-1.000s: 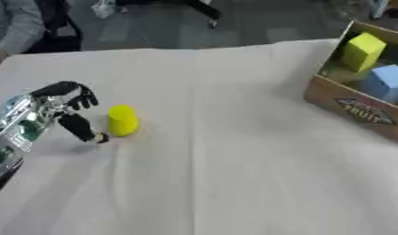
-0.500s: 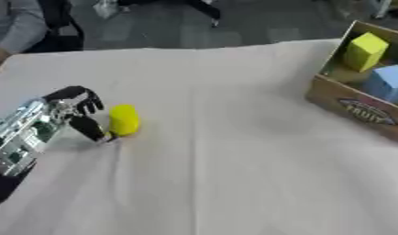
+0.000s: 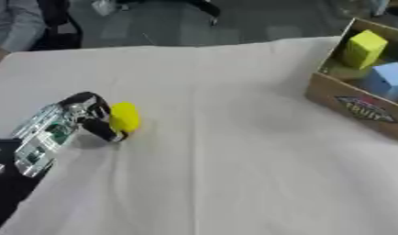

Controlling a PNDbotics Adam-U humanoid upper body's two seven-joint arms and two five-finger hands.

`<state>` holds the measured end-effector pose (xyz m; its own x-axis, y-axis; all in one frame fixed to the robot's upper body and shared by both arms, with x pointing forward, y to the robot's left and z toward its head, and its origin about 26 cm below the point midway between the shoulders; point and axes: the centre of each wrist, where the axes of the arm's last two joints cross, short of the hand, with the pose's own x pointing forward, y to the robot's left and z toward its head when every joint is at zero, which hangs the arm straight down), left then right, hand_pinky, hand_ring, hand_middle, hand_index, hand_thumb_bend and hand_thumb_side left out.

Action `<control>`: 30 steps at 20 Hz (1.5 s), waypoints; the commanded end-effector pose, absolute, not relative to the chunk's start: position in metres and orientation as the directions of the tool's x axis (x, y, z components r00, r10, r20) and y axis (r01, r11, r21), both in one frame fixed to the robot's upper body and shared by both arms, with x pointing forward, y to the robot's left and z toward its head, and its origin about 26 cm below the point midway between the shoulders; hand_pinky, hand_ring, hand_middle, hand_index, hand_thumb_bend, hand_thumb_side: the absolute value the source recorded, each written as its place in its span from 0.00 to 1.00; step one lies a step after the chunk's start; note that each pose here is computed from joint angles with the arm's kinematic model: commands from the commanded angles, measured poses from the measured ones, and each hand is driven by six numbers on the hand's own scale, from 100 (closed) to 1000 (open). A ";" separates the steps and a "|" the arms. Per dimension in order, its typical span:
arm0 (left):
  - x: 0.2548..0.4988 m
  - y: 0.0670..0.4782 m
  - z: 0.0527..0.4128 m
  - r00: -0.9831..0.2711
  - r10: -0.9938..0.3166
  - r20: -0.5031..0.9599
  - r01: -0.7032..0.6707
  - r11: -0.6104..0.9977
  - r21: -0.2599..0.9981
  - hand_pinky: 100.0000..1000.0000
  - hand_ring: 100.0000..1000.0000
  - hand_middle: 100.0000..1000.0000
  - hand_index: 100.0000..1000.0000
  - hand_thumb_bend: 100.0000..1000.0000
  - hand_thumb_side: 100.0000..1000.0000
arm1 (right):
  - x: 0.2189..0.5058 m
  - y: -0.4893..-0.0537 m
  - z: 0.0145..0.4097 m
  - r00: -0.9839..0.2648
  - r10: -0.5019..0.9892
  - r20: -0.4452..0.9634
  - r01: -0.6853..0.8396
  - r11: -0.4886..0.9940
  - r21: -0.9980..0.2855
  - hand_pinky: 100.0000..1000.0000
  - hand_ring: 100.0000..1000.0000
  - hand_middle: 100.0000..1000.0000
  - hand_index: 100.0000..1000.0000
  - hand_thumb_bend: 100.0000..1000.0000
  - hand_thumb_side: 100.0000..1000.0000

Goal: Pick up the objects with one hand, pass them to the other hand, and then place them into the box on the other side of the table.

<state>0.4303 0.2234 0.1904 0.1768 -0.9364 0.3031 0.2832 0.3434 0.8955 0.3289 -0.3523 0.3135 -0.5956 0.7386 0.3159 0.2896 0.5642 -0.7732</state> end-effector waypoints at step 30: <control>0.420 0.205 0.225 0.105 -0.935 0.337 0.003 0.340 0.941 0.61 0.54 0.44 0.50 0.00 0.00 | 0.325 -0.353 0.326 -0.612 0.739 0.283 0.312 0.554 -0.772 0.96 0.70 0.72 0.83 0.00 0.37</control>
